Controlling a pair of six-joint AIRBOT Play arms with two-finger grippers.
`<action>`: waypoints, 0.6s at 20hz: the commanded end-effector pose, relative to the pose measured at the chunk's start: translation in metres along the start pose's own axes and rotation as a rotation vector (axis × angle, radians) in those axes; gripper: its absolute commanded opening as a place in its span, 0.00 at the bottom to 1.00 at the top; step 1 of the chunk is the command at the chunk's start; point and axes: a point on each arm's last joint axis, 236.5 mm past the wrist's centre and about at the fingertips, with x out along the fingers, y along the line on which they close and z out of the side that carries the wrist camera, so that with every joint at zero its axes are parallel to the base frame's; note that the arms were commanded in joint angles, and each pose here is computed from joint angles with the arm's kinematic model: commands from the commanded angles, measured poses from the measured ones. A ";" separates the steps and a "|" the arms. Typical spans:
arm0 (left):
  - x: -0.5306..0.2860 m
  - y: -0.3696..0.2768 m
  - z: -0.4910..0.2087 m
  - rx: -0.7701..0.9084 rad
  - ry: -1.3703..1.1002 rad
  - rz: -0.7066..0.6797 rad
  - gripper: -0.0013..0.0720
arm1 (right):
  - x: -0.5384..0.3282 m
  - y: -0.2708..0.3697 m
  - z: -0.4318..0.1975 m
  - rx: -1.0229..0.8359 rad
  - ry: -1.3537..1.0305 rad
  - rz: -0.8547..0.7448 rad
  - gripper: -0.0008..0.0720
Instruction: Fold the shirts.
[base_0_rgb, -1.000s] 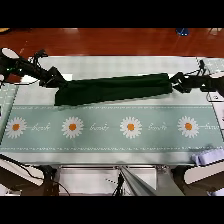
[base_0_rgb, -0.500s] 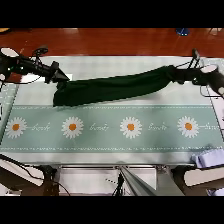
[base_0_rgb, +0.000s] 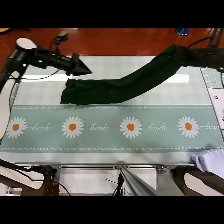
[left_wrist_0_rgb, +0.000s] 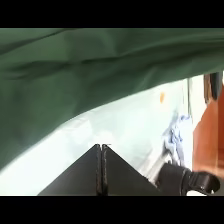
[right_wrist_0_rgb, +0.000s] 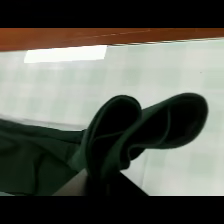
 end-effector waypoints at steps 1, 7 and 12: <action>0.047 -0.048 -0.015 0.059 0.028 -0.025 0.06 | -0.049 0.028 -0.003 -0.039 -0.017 -0.061 0.06; 0.135 -0.087 -0.083 0.111 0.166 -0.045 0.06 | -0.108 0.054 -0.019 -0.031 -0.010 -0.061 0.06; 0.193 -0.090 -0.126 0.103 0.244 -0.034 0.06 | -0.144 0.066 -0.032 -0.032 -0.015 -0.065 0.06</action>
